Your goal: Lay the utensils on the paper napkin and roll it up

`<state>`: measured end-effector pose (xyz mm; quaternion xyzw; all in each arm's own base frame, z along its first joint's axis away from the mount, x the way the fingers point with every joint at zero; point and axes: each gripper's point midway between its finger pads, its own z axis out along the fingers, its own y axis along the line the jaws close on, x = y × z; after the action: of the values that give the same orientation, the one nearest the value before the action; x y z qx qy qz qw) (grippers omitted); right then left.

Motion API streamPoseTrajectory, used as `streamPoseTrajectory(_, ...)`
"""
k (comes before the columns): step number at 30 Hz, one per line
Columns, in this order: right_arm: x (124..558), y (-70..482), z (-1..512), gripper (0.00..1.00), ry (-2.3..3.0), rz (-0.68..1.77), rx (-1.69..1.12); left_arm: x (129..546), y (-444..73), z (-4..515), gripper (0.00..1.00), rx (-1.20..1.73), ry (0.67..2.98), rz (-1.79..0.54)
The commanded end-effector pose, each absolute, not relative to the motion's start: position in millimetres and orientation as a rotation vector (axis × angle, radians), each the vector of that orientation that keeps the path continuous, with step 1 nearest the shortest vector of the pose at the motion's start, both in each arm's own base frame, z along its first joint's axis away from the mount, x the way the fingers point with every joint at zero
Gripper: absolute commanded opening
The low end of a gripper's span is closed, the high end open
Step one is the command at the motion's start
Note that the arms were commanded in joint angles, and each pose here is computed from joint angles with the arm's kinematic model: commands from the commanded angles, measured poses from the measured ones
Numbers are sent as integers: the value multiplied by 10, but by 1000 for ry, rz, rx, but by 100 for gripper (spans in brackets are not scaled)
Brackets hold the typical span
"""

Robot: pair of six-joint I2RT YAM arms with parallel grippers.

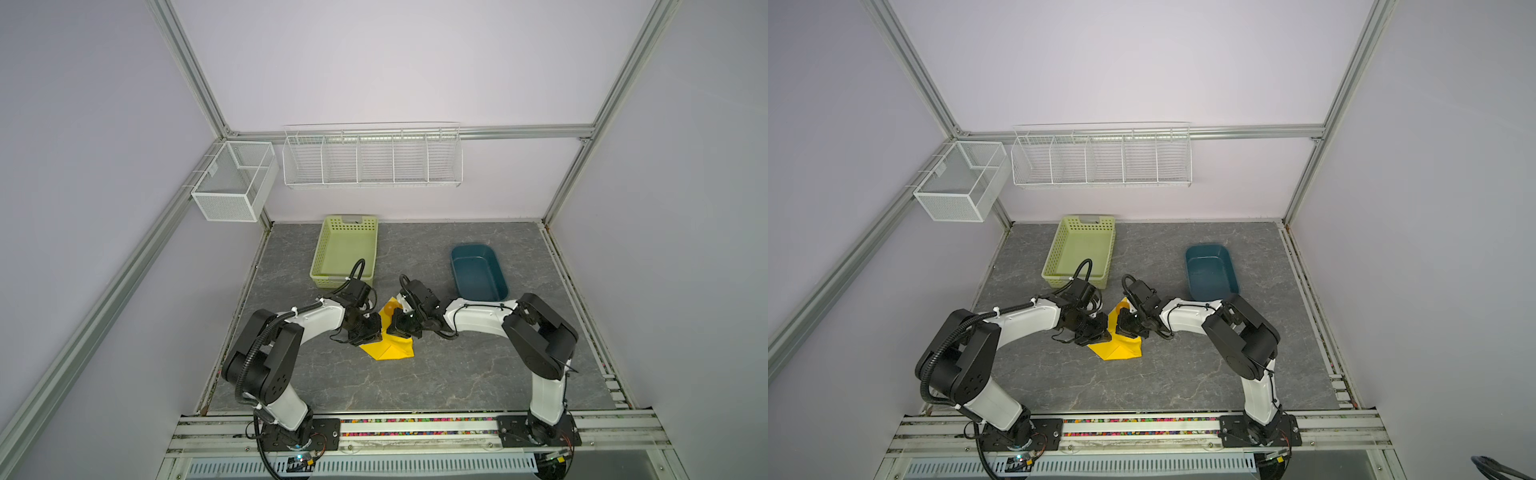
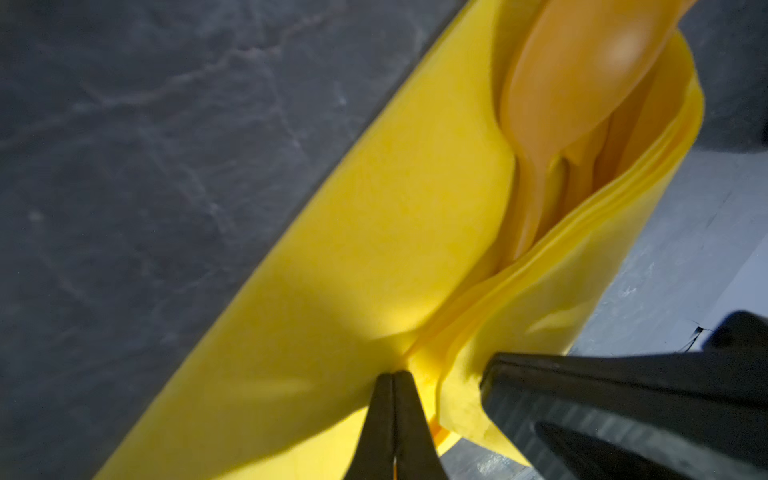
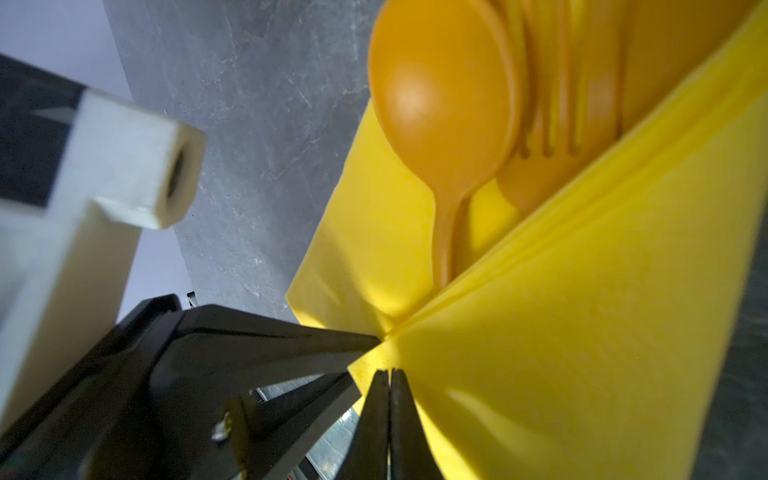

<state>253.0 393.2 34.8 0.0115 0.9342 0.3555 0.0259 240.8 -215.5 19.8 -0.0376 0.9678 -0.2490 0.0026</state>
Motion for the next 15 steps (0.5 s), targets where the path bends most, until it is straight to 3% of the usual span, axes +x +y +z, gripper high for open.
streamPoseTrajectory(1, 2418, 3916, 120, 7, 2960, 1078, 72, 2294, -2040, 37, 2, -136, 3096, -695)
streamPoseTrajectory(15, 2386, 3944, -16, 7, 2983, 1101, 84, 2273, -2027, -15, 0, -136, 3113, -682)
